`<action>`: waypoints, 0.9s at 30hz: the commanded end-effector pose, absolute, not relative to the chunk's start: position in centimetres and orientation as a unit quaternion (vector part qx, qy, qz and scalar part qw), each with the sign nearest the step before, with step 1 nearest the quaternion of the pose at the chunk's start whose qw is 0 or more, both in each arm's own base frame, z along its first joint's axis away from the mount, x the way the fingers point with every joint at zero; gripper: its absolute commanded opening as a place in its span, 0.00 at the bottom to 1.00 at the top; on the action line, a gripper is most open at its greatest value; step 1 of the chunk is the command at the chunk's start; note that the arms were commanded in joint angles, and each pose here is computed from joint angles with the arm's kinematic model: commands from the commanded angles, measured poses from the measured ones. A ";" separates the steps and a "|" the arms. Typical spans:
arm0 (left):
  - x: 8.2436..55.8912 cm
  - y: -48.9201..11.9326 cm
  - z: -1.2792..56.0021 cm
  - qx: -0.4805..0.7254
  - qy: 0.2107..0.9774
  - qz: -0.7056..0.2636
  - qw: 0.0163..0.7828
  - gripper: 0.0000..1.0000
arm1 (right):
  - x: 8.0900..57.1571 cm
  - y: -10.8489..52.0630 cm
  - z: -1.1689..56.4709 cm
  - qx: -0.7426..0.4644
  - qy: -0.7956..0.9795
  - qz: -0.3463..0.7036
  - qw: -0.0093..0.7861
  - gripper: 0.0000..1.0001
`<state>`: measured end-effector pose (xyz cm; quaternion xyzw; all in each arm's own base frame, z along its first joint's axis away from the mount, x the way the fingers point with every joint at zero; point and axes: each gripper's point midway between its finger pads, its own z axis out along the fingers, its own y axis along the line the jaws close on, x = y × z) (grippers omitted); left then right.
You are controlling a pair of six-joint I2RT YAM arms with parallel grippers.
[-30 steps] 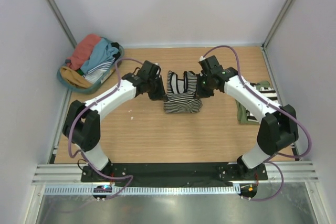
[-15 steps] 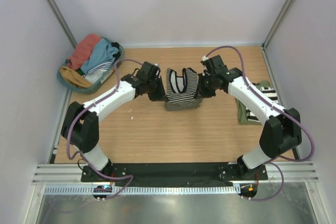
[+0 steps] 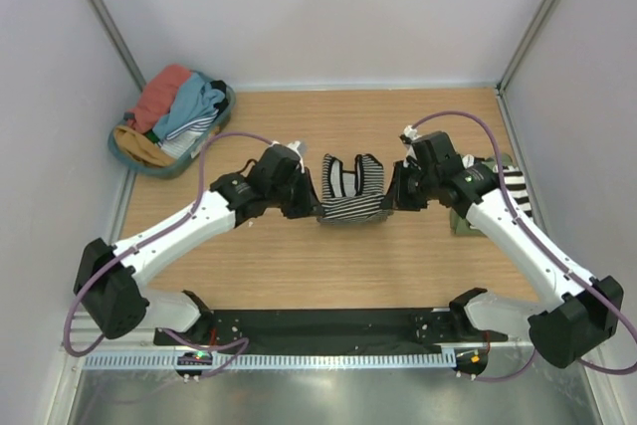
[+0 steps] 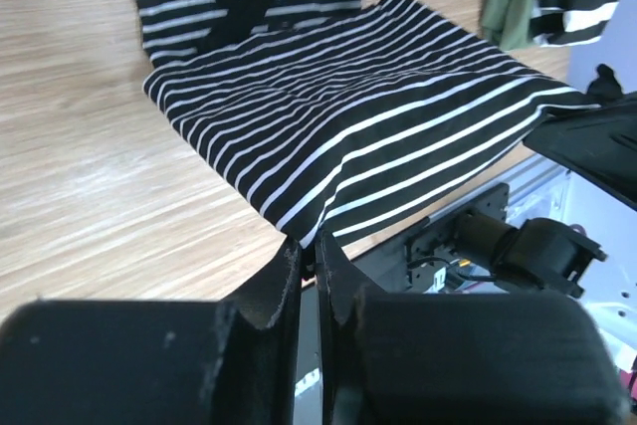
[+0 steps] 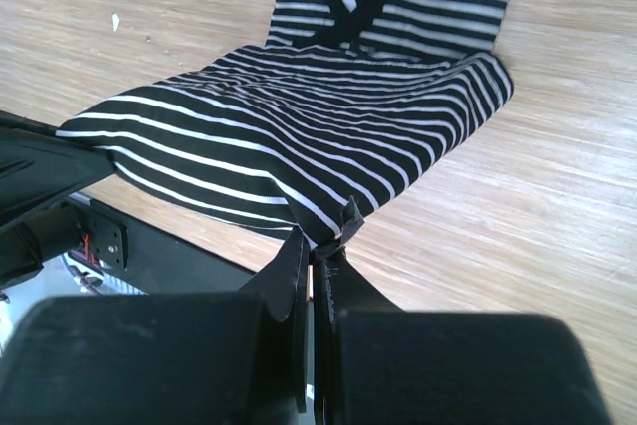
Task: Fold and stack the tank tops
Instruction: Fold the tank top
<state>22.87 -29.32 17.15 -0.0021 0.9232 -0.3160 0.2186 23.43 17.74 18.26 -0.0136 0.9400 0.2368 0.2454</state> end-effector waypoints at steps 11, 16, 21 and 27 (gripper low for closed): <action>26.2 -29.5 17.7 -0.020 0.927 -0.296 0.228 0.10 | 26.9 18.5 18.1 -0.015 0.946 0.210 0.247 0.02; 29.2 -29.0 17.6 -0.037 0.927 -0.292 0.231 0.11 | 29.6 18.9 17.8 -0.013 0.949 0.206 0.239 0.02; 32.6 -28.8 17.2 -0.045 0.928 -0.295 0.224 0.11 | 32.8 18.9 17.5 0.000 0.951 0.202 0.236 0.03; 37.7 -30.0 14.2 -0.058 0.931 -0.299 0.199 0.08 | 37.1 18.9 13.9 0.010 0.962 0.187 0.200 0.04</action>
